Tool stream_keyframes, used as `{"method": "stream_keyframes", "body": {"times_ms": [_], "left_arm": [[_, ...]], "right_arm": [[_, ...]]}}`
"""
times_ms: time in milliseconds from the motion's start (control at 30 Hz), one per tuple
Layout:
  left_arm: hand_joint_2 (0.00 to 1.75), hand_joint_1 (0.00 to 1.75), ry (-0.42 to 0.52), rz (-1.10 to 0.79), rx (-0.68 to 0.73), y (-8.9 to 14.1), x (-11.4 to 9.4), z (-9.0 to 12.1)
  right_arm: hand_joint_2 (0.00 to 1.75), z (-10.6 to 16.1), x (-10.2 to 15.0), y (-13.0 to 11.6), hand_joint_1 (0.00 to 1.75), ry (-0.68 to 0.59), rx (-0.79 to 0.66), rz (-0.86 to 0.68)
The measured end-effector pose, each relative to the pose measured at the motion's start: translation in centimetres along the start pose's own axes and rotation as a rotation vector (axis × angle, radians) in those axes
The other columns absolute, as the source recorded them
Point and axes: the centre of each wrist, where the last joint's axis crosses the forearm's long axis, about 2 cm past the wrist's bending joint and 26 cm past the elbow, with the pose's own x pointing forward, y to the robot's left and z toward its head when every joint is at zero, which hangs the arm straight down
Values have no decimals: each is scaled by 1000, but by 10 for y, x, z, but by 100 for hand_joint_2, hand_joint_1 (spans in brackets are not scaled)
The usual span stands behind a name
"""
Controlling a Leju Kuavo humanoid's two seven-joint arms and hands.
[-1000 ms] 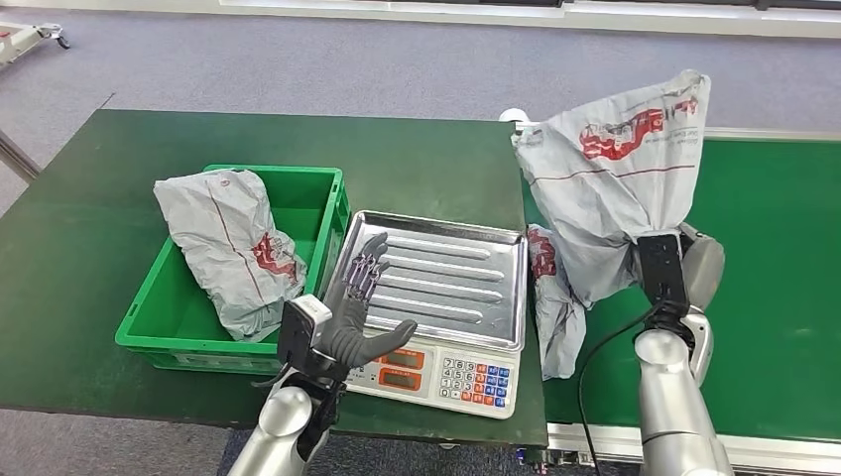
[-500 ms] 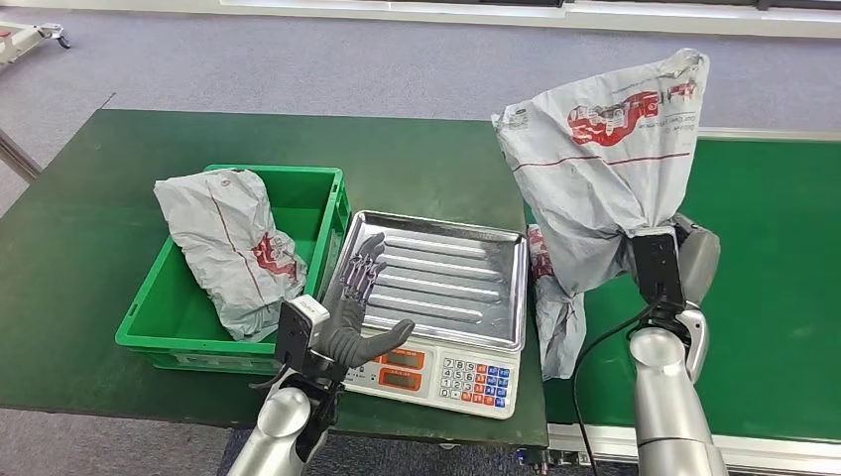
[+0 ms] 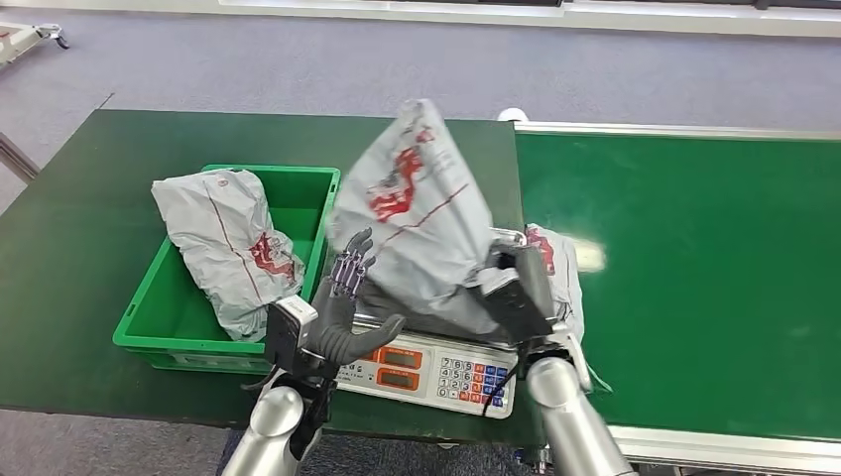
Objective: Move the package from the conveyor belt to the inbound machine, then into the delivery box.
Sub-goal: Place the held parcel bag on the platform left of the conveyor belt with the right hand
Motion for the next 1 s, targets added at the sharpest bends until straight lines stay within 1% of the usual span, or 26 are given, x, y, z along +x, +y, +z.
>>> {"method": "stream_keyframes", "body": {"times_ms": [100, 233, 267, 367, 400, 567, 733, 1000], "left_arm": [[175, 0, -10, -4, 6, 1, 2, -1], [175, 0, -16, -6, 14, 3, 4, 0], [175, 0, -16, -7, 16, 3, 5, 0], [175, 0, -16, -10, 24, 3, 5, 1], [175, 0, -17, -13, 27, 3, 5, 1], [175, 0, -24, -56, 46, 5, 4, 3], [175, 0, -20, -159, 65, 10, 3, 6], [175, 0, -16, -189, 69, 13, 3, 7]], "right_arm": [[175, 1, 12, 27, 175, -19, 78, -59], [175, 6, 19, 42, 175, -29, 131, -81], [175, 7, 20, 45, 141, -31, 142, -83], [175, 9, 22, 52, 10, -34, 167, -94], [175, 10, 22, 53, 0, -35, 170, -101], [175, 15, 21, 58, 0, -38, 171, -158], [175, 25, 20, 58, 0, -22, 159, -260], [175, 31, 17, 51, 0, -14, 136, -283]]}}
